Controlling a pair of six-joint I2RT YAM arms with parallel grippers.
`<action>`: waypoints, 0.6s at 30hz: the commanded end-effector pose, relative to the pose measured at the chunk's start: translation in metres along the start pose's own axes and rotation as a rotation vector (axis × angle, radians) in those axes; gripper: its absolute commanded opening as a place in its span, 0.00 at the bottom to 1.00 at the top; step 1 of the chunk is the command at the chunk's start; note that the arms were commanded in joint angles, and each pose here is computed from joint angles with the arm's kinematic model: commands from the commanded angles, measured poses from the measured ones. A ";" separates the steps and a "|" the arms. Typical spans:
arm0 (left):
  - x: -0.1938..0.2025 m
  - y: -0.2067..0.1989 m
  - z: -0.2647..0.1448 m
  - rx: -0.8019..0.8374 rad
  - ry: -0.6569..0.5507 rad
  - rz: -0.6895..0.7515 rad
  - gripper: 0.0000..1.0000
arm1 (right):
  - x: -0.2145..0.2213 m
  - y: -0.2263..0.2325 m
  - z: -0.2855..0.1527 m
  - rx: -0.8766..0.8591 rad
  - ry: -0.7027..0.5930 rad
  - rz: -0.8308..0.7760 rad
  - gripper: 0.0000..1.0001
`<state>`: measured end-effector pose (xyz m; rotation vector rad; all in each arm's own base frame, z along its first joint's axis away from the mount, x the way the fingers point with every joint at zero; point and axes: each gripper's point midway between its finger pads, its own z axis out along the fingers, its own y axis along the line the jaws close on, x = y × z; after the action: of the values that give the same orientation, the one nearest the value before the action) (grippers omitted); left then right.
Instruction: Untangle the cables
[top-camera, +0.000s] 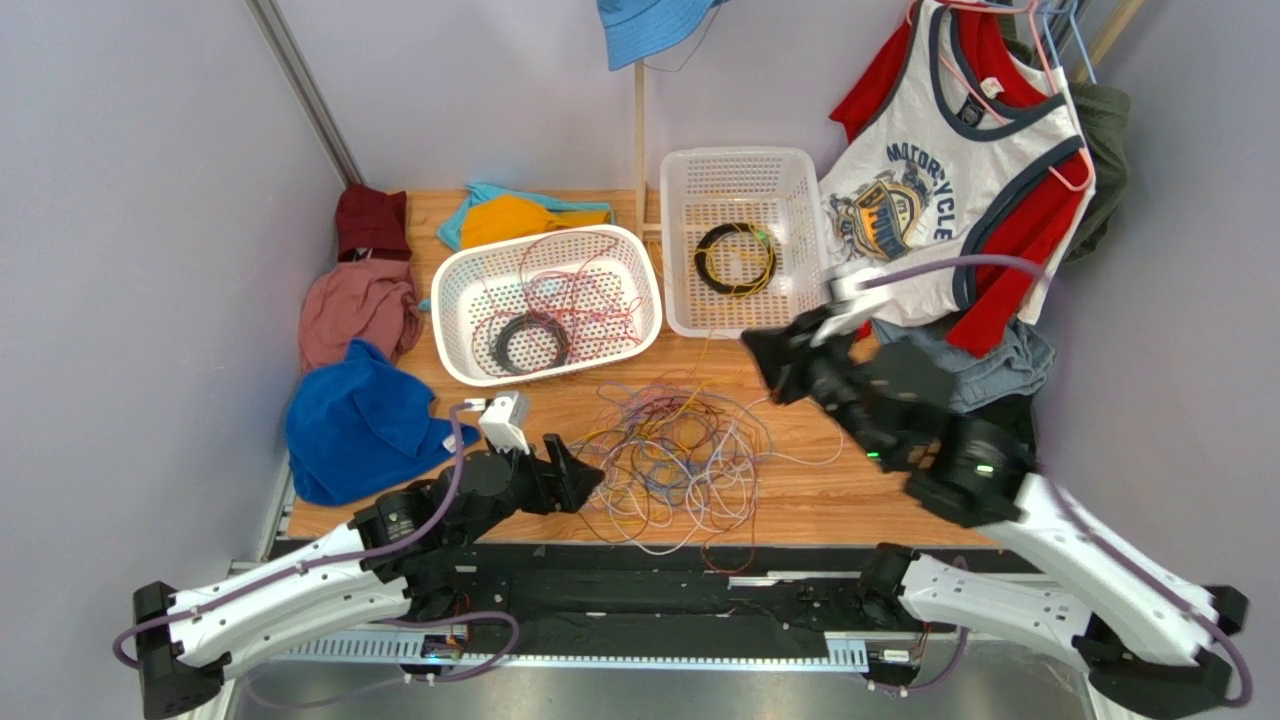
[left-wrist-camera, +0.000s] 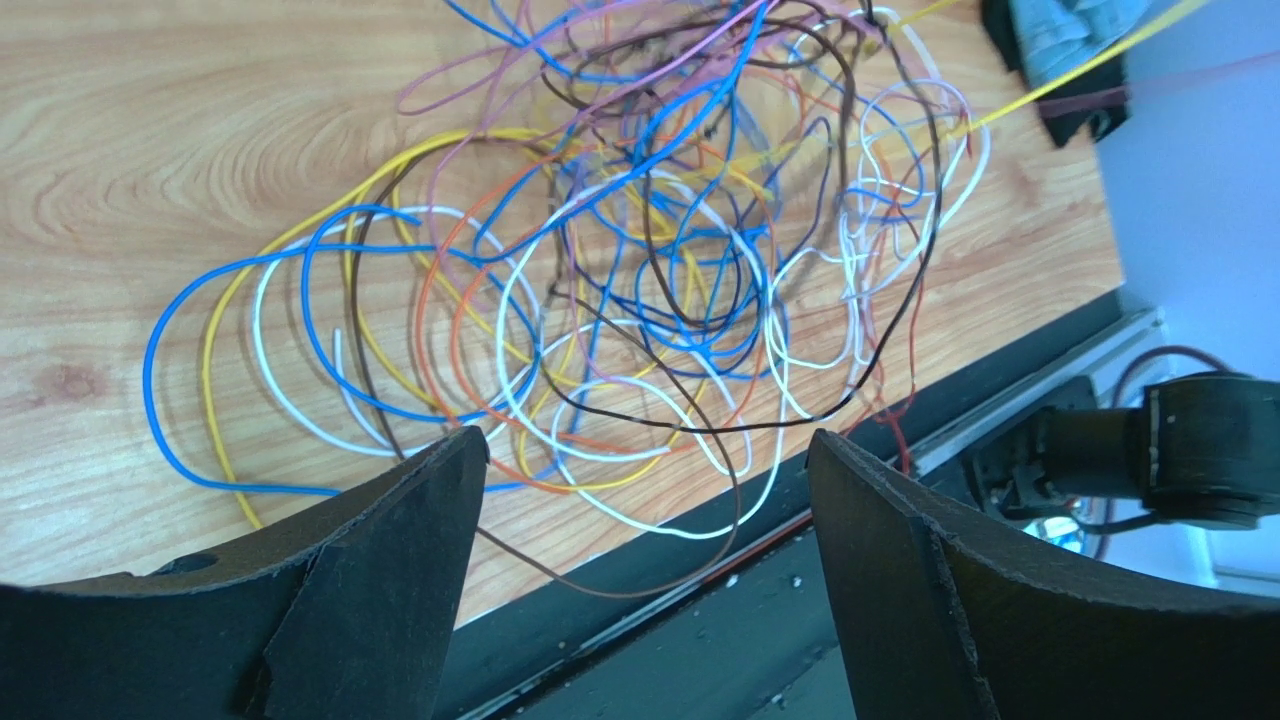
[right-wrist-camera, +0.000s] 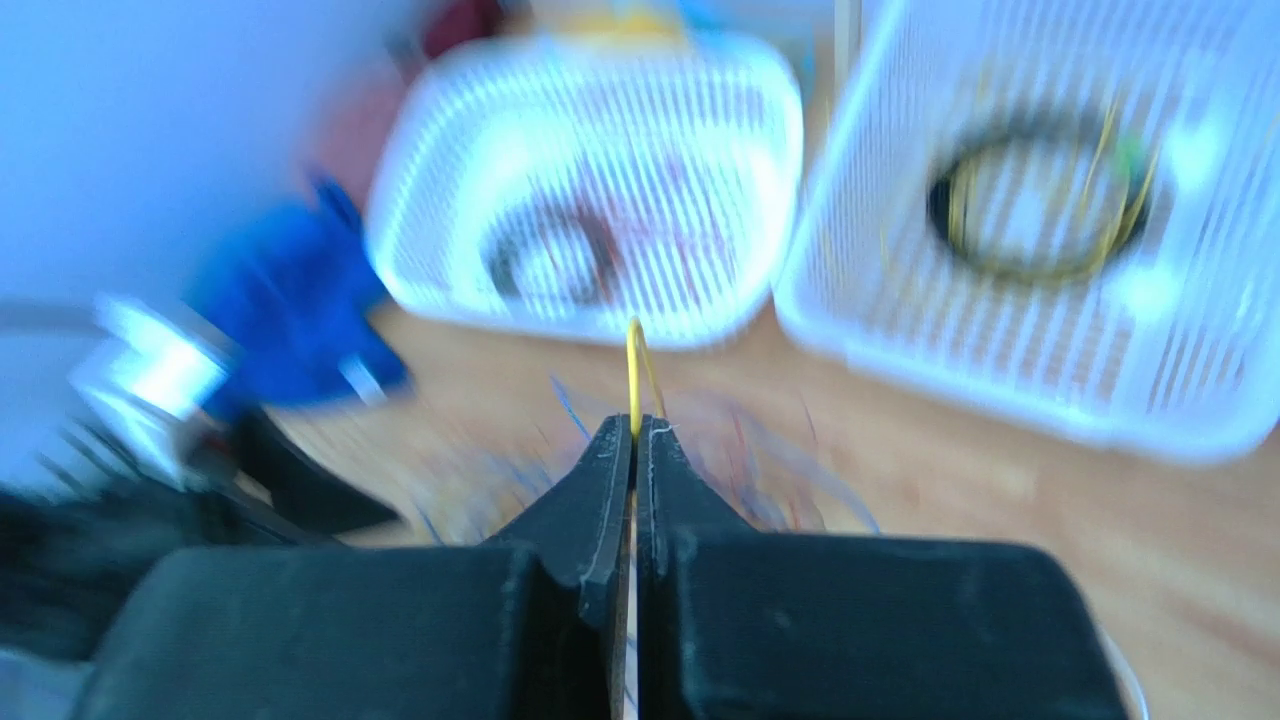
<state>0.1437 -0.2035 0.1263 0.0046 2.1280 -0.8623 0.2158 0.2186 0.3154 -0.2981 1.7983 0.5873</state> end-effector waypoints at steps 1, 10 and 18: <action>-0.025 -0.018 -0.009 0.052 -0.074 -0.004 0.87 | -0.109 -0.004 -0.063 0.007 -0.209 0.010 0.00; -0.050 -0.074 -0.001 0.255 -0.145 0.066 0.98 | -0.248 0.014 -0.163 -0.151 -0.510 0.078 0.00; -0.062 -0.119 0.010 0.398 -0.167 0.155 0.99 | -0.273 0.045 -0.156 -0.239 -0.456 0.080 0.00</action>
<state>0.1581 -0.2606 0.1823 0.2235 1.9216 -1.0126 0.1401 0.1131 0.6364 -0.1190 1.1982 0.8575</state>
